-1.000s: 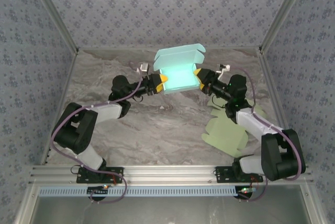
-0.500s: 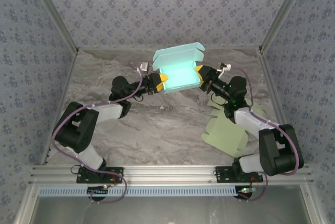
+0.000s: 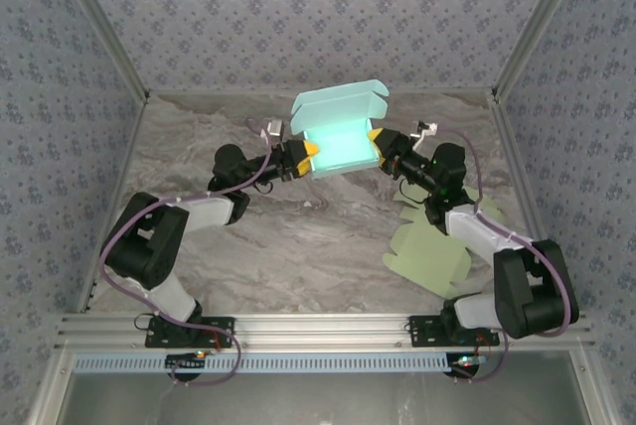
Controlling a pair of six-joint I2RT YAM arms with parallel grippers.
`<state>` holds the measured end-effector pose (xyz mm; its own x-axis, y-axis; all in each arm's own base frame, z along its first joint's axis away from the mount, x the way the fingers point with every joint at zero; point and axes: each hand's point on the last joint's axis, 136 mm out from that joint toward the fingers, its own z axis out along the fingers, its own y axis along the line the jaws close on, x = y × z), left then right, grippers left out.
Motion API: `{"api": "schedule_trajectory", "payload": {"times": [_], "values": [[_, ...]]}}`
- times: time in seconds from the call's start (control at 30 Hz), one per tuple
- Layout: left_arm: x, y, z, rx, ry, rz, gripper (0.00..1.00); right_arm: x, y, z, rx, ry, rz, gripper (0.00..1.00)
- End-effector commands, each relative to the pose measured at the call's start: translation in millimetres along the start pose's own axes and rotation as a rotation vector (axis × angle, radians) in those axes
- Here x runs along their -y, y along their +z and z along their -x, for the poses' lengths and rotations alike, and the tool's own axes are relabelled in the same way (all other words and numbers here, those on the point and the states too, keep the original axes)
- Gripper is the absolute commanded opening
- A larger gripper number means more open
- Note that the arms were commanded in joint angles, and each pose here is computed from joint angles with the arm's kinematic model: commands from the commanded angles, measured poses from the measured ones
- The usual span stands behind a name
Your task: Fold the paper box
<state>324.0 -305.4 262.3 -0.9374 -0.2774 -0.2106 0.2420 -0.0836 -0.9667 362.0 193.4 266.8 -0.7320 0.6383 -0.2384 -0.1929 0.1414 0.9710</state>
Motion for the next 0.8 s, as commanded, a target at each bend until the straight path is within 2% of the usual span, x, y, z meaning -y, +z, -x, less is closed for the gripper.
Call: {"api": "schedule_trajectory", "payload": {"times": [0.0, 0.13, 0.37, 0.43, 0.5, 0.77], "values": [[5, 4, -5, -0.022, 0.036, -0.024, 0.37, -6, 5, -15, -0.058, -0.094, -0.03, 0.42], [3, 5, -4, -0.022, 0.033, -0.018, 0.38, 3, 5, -17, -0.071, -0.111, -0.067, 0.4], [-6, 3, -3, -0.012, 0.026, 0.008, 0.39, 19, 1, -19, -0.076, -0.141, -0.131, 0.42], [-11, 1, -2, -0.009, 0.026, 0.026, 0.39, 20, 0, -18, -0.077, -0.141, -0.14, 0.55], [-20, -1, -1, -0.007, 0.031, 0.058, 0.39, 21, -2, -17, -0.078, -0.154, -0.146, 0.63], [-80, -24, -4, -0.01, 0.021, 0.246, 0.39, 43, -24, -7, -0.056, -0.188, -0.241, 0.75]]}}
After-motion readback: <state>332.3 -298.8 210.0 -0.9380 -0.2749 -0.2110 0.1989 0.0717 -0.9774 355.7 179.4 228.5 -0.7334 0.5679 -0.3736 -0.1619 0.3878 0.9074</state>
